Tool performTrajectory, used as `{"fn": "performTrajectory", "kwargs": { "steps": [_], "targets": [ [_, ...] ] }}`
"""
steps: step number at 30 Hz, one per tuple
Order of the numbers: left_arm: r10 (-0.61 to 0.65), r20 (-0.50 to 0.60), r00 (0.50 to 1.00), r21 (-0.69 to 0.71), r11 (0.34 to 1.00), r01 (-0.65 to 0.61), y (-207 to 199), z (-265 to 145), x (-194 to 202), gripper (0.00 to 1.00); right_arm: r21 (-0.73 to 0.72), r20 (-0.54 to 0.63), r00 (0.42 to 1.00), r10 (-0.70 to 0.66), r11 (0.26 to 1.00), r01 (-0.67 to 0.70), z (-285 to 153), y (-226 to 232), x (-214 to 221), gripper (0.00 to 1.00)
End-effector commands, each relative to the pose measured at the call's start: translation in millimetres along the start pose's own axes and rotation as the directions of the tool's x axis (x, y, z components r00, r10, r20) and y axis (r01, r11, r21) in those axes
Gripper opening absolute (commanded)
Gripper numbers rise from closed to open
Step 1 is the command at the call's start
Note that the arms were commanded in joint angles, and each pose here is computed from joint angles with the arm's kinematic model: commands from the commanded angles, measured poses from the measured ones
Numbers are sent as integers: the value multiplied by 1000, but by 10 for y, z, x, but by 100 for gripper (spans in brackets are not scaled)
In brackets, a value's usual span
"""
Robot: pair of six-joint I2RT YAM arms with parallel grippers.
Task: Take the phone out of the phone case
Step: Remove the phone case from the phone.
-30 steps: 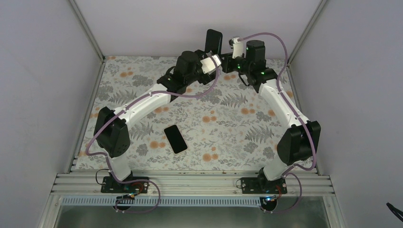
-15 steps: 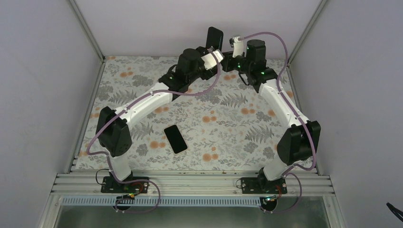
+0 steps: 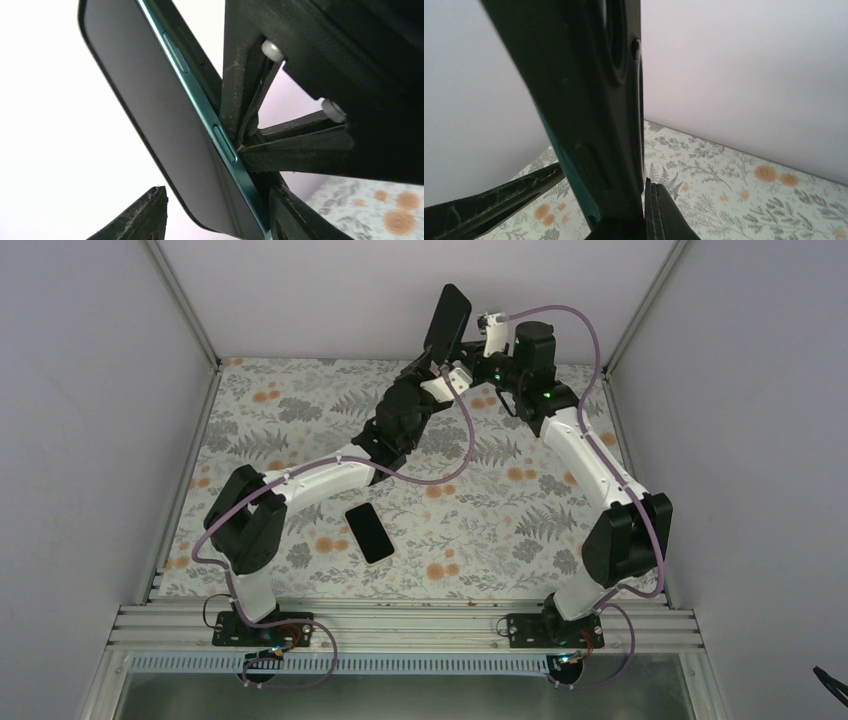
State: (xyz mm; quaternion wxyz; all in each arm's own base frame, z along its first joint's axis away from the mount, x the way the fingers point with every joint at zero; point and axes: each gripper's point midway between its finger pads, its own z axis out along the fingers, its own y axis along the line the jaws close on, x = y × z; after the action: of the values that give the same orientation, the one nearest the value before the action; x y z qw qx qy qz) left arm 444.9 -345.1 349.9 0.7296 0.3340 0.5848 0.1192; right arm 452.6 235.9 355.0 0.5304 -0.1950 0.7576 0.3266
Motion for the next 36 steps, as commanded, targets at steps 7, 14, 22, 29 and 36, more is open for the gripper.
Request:
{"fn": "performTrajectory", "kwargs": {
  "steps": [7,14,22,29,36],
  "targets": [
    [-43,-107,993,-526,850,-20,1180,-13,380,43,-250,-89,996,-12,968,-11,-62,599,228,3],
    [-109,-109,988,-546,837,32,1227,52,521,40,-349,-132,991,-38,937,-10,-81,797,404,3],
    [-93,-83,992,-517,855,36,1148,175,414,39,-394,-163,983,-88,919,17,3,1011,571,3],
    [-76,-65,995,-433,900,41,919,292,364,19,-401,-172,981,-88,916,12,49,1035,593,3],
    [-59,-43,997,-415,909,36,897,189,326,4,-282,-161,982,-97,958,48,89,779,571,3]
  ]
}}
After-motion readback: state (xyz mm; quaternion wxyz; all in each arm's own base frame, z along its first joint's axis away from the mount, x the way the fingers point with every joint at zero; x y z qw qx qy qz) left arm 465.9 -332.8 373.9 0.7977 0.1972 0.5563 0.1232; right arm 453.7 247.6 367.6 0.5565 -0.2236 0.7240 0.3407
